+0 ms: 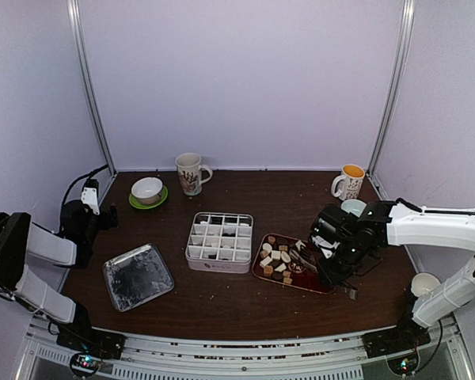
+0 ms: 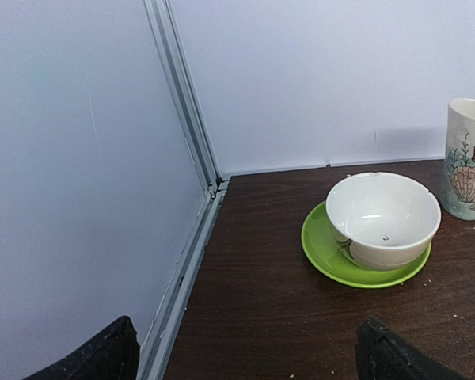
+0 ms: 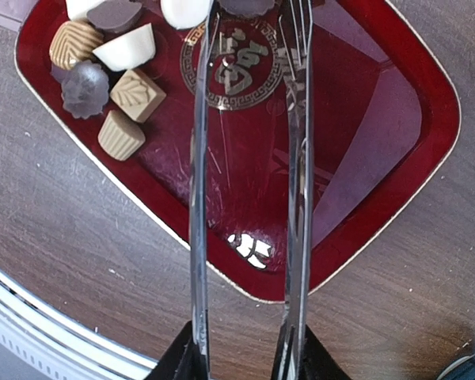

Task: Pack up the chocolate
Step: Pick up the fake chocolate from the plate.

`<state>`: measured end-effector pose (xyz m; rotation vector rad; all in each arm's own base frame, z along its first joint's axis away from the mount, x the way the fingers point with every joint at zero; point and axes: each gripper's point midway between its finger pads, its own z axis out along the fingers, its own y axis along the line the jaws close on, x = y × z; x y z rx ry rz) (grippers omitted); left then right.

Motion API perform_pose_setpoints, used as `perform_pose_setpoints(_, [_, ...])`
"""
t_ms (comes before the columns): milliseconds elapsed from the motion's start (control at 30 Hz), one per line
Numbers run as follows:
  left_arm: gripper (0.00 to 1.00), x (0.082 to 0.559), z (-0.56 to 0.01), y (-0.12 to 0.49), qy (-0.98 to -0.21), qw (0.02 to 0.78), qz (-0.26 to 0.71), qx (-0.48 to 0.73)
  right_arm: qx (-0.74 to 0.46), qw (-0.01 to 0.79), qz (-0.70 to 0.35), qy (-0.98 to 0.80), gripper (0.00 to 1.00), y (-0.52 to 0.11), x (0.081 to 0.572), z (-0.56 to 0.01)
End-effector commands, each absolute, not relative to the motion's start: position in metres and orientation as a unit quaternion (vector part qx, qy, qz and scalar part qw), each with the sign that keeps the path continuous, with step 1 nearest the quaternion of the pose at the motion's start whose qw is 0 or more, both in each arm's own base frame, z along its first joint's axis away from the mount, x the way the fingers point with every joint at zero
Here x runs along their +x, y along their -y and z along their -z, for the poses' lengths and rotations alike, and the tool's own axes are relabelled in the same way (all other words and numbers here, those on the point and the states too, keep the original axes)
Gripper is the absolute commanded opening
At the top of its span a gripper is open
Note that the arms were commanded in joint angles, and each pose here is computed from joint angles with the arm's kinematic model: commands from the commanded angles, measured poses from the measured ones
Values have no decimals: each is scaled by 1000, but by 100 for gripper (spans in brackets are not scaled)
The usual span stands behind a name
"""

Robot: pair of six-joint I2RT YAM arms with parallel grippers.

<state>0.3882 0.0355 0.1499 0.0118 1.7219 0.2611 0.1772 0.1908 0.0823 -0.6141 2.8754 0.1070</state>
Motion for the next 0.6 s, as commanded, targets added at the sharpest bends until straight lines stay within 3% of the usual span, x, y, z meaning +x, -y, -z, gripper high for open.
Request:
perform_pose_setpoints(0, [98,390,-165,-35,-736,668,-113,4,-206,133,-34,-969,35,-199,198,-92])
perform_pose_setpoints(567, [98,390,-165,-36,-736,667,-114,4,-197,162,-53,-965,30,-200,202,-107])
